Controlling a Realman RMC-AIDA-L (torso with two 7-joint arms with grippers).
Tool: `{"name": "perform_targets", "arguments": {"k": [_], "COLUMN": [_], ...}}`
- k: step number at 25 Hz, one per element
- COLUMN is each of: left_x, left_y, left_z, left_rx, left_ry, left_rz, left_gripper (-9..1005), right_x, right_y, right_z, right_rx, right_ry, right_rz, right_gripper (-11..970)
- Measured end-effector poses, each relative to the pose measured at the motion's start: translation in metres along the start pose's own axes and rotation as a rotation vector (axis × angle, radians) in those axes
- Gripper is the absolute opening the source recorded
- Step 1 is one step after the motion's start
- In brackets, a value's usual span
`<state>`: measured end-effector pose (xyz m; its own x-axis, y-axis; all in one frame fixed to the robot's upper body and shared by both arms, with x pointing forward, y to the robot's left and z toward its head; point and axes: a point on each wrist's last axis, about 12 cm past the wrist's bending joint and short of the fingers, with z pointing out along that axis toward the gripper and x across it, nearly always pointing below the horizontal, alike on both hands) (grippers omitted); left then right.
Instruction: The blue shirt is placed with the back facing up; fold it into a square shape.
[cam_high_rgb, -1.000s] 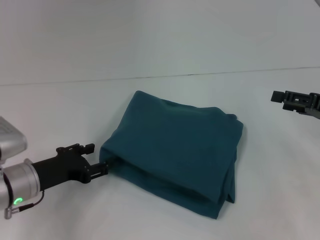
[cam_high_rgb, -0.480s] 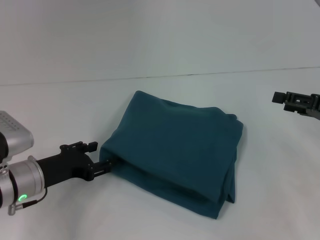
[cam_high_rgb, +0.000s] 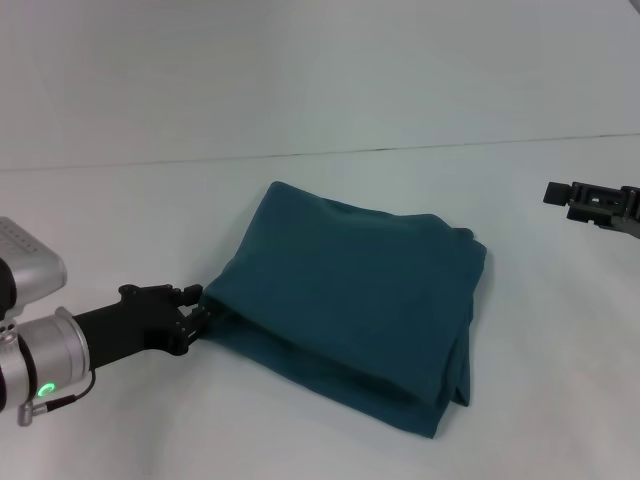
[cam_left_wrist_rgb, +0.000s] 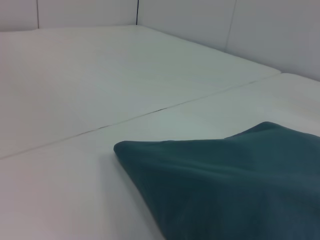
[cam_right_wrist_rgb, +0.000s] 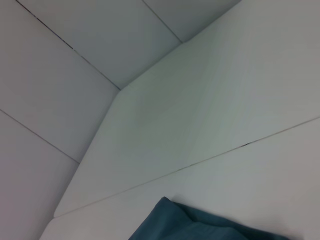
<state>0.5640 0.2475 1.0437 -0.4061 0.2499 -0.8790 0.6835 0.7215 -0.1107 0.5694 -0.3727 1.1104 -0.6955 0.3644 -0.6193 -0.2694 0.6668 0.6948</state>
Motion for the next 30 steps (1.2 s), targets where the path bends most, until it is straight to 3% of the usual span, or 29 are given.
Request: {"name": "perform_targets", "arguments": {"k": [6, 12, 18, 26, 30], "left_x": [0.000, 0.001, 0.002, 0.013, 0.018], "left_y": [0.002, 0.002, 0.002, -0.003, -0.011], "left_z": [0.000, -0.001, -0.006, -0.024, -0.032], "left_rx": [-0.013, -0.014, -0.016, 0.007, 0.071], "left_ry": [0.000, 0.001, -0.020, -0.049, -0.067], "left_rz": [0.000, -0.003, -0.017, -0.055, -0.069], "left_gripper": [338, 113, 6, 15, 20], "right_x": [0.000, 0.000, 0.000, 0.000, -0.001], "right_y": [0.000, 0.000, 0.000, 0.000, 0.001], "right_z": [0.000, 0.000, 0.000, 0.000, 0.001], "right_rx": [-0.001, 0.001, 0.001, 0.001, -0.001], "right_ry": [0.000, 0.000, 0.000, 0.000, 0.002], "right_rz": [0.000, 0.001, -0.001, -0.001, -0.009], "right_gripper": [796, 796, 796, 794, 795]}}
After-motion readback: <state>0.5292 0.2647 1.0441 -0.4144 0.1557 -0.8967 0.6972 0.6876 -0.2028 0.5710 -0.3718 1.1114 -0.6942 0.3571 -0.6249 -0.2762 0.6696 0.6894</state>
